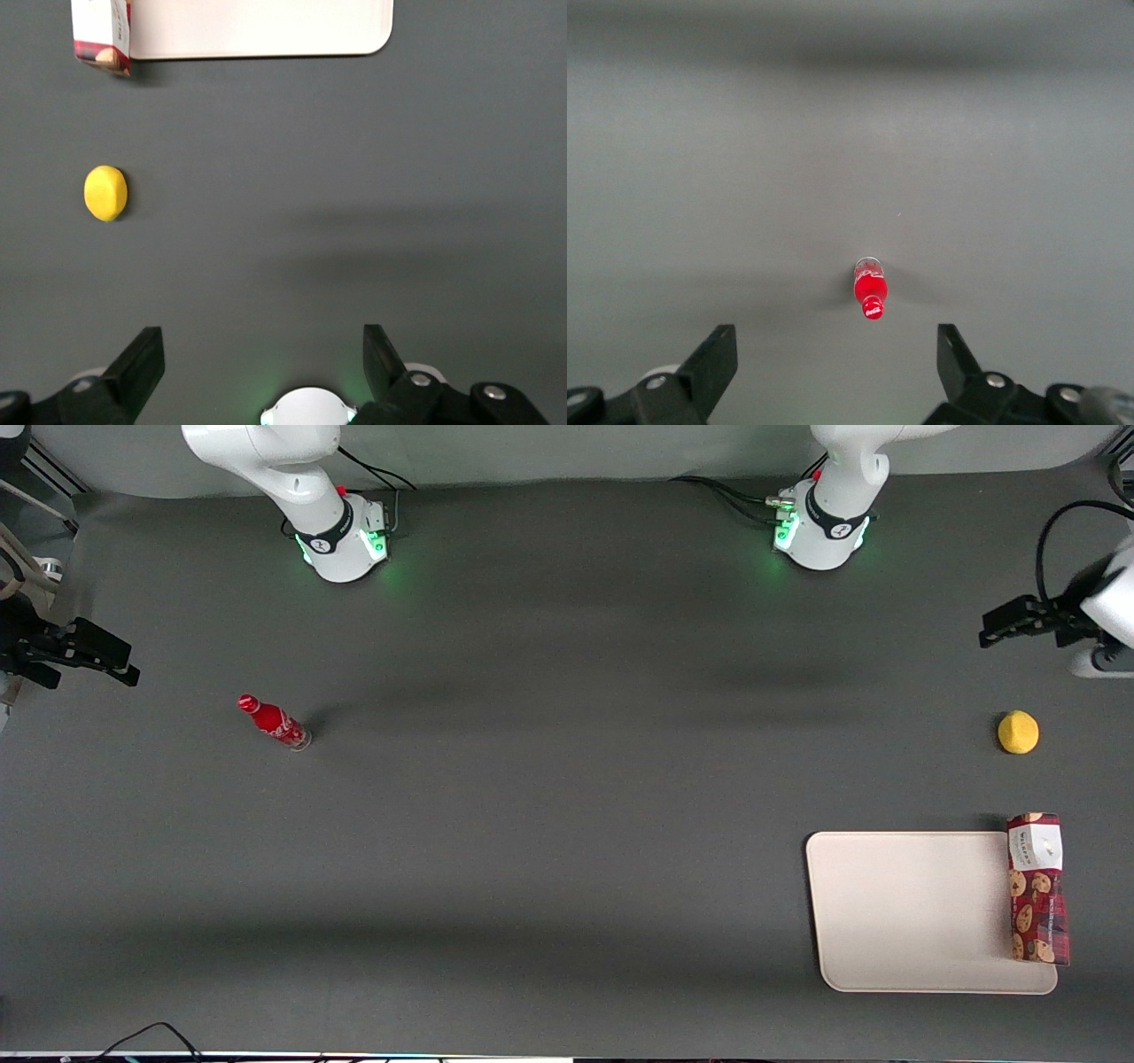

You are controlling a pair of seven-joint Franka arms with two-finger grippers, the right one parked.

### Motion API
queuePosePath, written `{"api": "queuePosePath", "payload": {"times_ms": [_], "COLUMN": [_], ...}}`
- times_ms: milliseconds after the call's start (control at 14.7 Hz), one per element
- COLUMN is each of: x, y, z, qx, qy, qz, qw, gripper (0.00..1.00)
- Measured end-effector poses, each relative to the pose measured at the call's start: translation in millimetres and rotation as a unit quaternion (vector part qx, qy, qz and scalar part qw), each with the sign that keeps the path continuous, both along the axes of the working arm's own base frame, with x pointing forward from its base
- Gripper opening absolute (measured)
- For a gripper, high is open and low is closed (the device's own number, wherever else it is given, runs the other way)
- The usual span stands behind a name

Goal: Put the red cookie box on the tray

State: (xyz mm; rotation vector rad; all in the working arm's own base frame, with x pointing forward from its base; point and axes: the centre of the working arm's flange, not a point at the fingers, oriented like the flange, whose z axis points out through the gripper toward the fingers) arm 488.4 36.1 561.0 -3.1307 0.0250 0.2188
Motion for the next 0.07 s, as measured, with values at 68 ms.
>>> {"api": "queuePosePath", "payload": {"times_ms": [68], "x": [-9.1], "y": [-3.0], "z": [-3.9], "qx": [0.002], "qy": [-0.005], "qz": [-0.003], "qw": [1.0000], "gripper": [1.00]}}
